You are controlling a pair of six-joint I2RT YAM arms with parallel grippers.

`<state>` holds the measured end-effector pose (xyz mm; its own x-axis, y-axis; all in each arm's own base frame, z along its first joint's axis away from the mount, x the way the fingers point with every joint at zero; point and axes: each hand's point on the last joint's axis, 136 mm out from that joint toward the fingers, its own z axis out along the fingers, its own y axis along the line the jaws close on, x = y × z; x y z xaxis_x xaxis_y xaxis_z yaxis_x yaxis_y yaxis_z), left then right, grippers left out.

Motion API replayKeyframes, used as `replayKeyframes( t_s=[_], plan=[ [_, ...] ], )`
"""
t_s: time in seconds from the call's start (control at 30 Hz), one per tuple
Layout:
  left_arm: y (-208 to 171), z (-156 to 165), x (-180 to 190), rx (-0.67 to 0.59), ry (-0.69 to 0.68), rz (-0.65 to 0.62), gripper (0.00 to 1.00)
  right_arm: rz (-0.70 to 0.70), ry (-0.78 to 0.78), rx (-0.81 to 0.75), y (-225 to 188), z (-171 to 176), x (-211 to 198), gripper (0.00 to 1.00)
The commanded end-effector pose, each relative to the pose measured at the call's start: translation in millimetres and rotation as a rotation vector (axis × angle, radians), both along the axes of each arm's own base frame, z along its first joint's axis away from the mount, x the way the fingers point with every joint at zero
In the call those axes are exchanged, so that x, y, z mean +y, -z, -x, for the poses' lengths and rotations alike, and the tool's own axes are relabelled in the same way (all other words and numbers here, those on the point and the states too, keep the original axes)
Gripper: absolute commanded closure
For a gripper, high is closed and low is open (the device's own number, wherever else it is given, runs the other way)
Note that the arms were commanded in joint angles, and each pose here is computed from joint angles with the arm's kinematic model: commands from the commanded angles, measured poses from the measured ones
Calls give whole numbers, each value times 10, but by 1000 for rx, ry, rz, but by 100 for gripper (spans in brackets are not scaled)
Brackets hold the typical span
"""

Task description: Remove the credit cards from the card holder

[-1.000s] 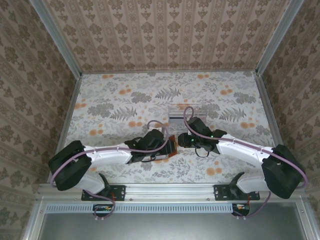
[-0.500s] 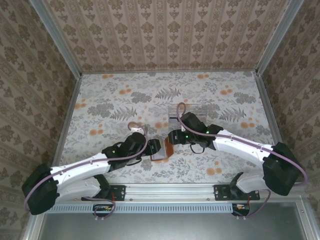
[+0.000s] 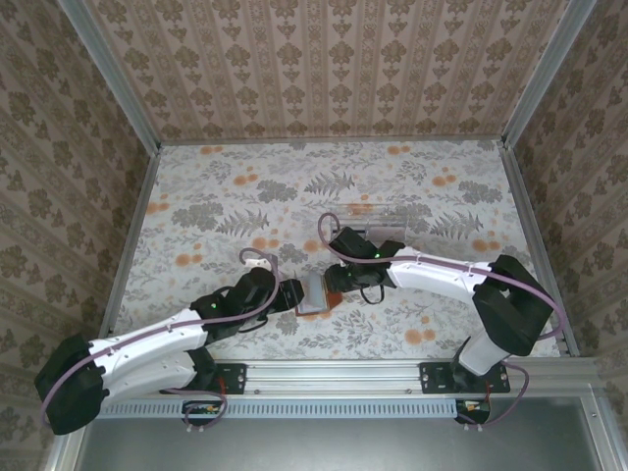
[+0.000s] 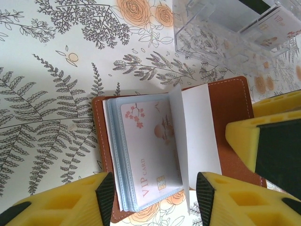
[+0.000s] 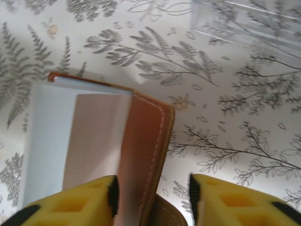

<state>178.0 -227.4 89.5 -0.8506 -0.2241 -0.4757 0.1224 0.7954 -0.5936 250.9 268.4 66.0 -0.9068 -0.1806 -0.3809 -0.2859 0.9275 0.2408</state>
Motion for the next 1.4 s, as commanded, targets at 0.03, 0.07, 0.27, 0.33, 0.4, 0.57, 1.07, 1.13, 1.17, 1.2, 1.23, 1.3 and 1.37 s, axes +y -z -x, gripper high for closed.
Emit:
replayKeyframes(
  t_s=[0.03,0.07,0.27,0.33,0.4,0.57,1.07,1.13,1.17,1.2,1.23,1.3,1.37],
  plan=[
    [15,-26,-22,5,-1,1,52,114,31,-7,172,38,-265,61],
    [20,-29,-39,7,2,2,55,119,37,-4,213,49,-292,65],
    [90,-60,-175,29,26,-13,75,116,42,33,466,115,-306,85],
    [83,-73,-242,29,41,-13,81,110,45,38,501,109,-285,85],
    [56,-92,-317,25,55,-15,84,106,46,43,520,106,-269,85],
    [-3,-119,-359,9,64,-59,86,102,47,35,477,93,-266,84],
    [-305,-129,-448,-55,100,-17,80,83,50,21,372,91,-260,81],
    [-244,-116,-537,-38,123,-16,83,82,51,20,362,87,-255,82],
    [-196,-114,-581,-28,132,-21,85,81,51,20,353,85,-253,82],
    [-135,-105,-622,-16,140,-29,86,79,51,19,343,82,-250,81],
    [-89,-100,-656,-6,145,-31,87,75,52,17,331,79,-245,81],
    [16,-79,-733,17,162,-36,89,70,52,15,298,78,-240,81],
    [98,-59,-777,33,170,-50,89,63,52,11,263,75,-230,80]
  ],
)
